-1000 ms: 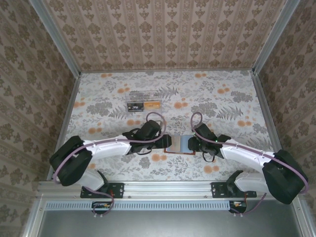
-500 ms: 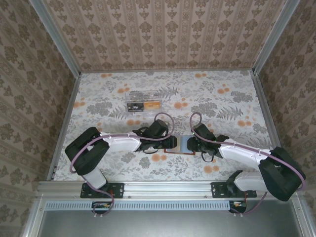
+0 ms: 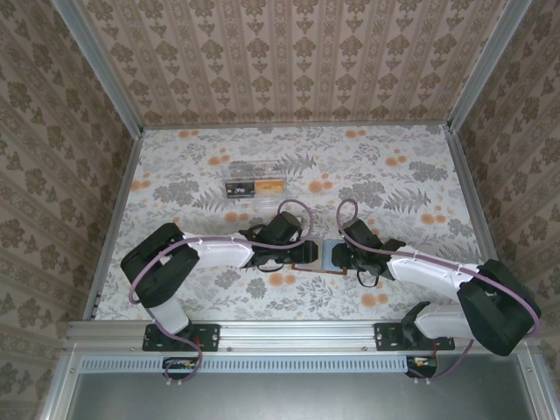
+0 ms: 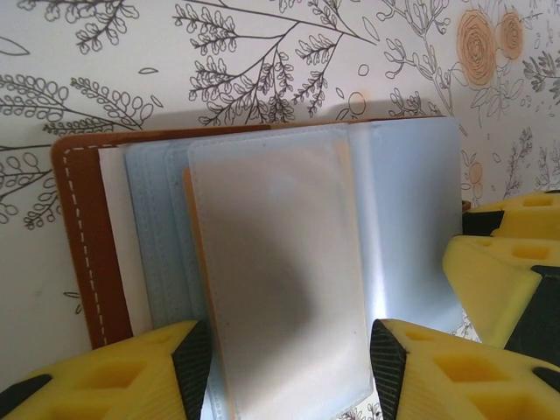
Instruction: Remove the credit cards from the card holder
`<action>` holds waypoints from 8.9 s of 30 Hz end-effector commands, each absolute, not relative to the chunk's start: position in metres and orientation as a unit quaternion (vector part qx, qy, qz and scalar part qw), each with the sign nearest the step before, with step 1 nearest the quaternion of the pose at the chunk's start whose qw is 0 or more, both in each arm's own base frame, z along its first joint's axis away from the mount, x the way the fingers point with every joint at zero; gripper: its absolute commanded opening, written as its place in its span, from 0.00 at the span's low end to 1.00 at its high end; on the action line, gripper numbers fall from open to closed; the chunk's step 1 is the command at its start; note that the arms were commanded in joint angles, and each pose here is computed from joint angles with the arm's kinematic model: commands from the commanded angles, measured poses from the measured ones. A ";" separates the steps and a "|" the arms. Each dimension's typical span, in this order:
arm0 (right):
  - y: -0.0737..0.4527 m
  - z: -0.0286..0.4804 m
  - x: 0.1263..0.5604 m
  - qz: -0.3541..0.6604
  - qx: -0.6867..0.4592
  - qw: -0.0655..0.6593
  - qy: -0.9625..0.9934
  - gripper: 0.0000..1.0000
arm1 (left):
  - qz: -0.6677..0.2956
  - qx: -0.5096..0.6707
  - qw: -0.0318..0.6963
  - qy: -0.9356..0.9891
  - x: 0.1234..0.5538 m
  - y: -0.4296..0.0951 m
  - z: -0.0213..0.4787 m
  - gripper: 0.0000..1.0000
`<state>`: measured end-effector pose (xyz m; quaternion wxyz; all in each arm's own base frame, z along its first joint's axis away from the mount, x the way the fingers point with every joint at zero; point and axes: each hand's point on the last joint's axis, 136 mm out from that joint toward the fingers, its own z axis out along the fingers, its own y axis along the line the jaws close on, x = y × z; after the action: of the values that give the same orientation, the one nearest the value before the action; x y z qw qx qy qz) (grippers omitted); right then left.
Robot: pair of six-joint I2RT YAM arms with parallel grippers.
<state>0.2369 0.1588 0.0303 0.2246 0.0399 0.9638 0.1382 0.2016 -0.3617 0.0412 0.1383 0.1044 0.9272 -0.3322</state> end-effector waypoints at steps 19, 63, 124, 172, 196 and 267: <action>0.153 0.020 0.228 0.136 0.061 0.208 0.967 0.35 | -0.431 0.162 0.131 0.878 0.186 -0.411 0.078 0.77; 0.217 0.087 0.247 0.269 0.033 0.227 0.935 0.23 | -0.380 0.108 0.166 0.904 0.217 -0.339 0.072 0.00; 0.165 0.013 0.236 0.247 0.163 0.157 0.942 0.02 | -0.326 0.097 0.107 0.934 0.204 -0.336 0.014 0.00; 0.192 -0.002 0.246 0.284 0.120 0.118 0.944 0.05 | -0.260 0.108 0.089 0.955 0.207 -0.331 0.006 0.00; 0.189 0.000 0.245 0.333 0.128 0.109 0.928 0.18 | -0.257 0.105 0.083 0.957 0.206 -0.328 0.003 0.00; 0.176 0.012 0.247 0.377 0.139 0.115 0.908 0.21 | -0.259 0.164 0.089 0.947 0.205 -0.364 0.013 0.00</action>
<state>0.2571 0.1776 0.0268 0.1378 0.1323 0.9016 0.3882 0.2095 -0.3723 0.0269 0.1048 0.1662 0.9414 -0.2744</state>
